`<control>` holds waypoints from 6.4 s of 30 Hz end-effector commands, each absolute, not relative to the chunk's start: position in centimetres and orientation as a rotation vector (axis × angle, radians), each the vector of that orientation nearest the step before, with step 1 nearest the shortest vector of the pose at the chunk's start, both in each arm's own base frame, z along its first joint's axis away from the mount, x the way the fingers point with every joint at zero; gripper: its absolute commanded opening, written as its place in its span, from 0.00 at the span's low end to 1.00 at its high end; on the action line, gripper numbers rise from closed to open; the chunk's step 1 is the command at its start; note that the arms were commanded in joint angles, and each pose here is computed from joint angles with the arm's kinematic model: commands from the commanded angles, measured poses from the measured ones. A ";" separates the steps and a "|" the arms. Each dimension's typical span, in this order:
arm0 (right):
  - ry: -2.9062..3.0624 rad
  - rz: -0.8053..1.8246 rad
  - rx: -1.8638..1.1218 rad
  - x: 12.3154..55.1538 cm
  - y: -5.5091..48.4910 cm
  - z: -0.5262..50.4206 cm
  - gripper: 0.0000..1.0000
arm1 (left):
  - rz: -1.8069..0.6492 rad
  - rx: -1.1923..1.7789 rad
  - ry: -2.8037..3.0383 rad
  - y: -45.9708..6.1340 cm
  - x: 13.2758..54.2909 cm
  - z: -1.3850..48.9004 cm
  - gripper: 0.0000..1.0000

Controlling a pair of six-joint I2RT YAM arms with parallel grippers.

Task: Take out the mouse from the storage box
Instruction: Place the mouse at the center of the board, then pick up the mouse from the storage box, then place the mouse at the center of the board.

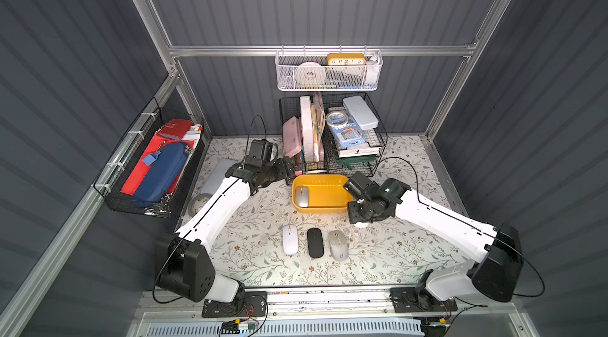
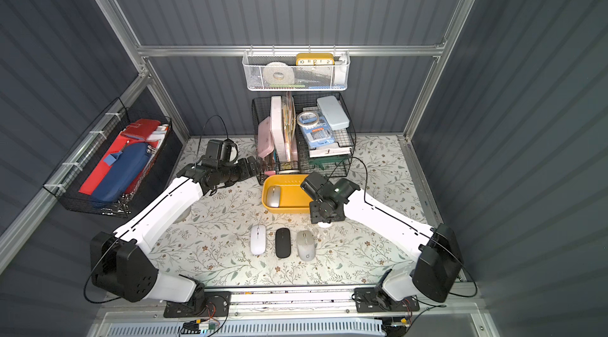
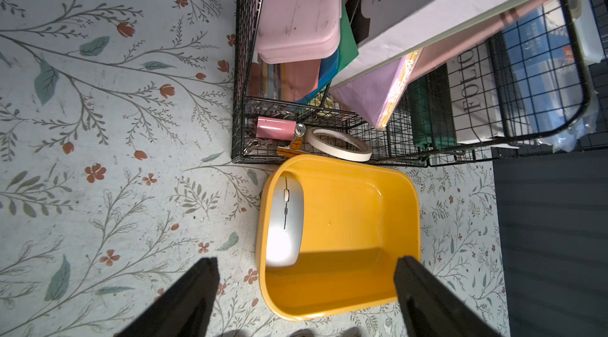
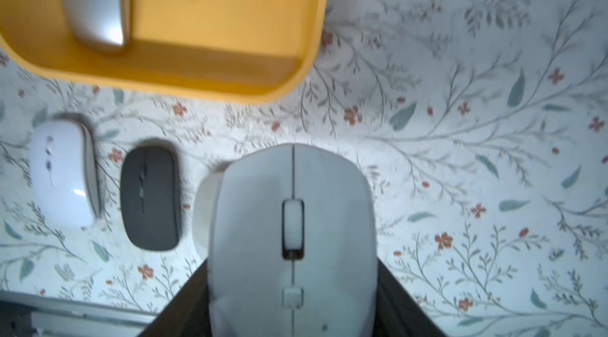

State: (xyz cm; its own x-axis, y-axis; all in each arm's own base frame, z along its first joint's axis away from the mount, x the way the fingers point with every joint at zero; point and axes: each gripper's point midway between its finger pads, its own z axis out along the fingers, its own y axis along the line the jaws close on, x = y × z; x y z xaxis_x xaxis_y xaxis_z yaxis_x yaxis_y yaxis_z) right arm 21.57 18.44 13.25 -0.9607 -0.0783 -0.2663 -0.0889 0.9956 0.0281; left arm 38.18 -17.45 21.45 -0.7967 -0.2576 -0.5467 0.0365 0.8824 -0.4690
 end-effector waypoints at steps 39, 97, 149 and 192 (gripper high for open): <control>3.231 -0.062 -0.145 16.0 17.6 1.5 0.68 | -0.613 -0.124 2.388 -17.4 38.1 22.6 0.89; 2.745 0.270 -0.293 38.2 38.7 3.6 0.95 | -0.571 -0.156 2.372 -15.8 36.1 24.1 0.91; 2.791 0.079 -0.442 39.2 35.2 0.3 0.45 | -0.574 -0.151 2.373 -16.0 36.3 24.0 0.90; 2.856 -0.220 0.054 21.1 13.0 11.0 0.17 | -0.662 -0.079 2.330 -17.2 36.2 24.3 0.90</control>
State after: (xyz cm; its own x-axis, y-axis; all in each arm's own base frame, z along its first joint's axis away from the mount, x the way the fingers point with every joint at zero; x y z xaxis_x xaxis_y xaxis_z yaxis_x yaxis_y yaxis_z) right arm 23.04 15.25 11.49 -0.9514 -0.0784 -0.2978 -0.0396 0.9902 -0.1340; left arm 36.46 -16.87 23.86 -0.7597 -0.2539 -0.5986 0.0839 0.8746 -0.4775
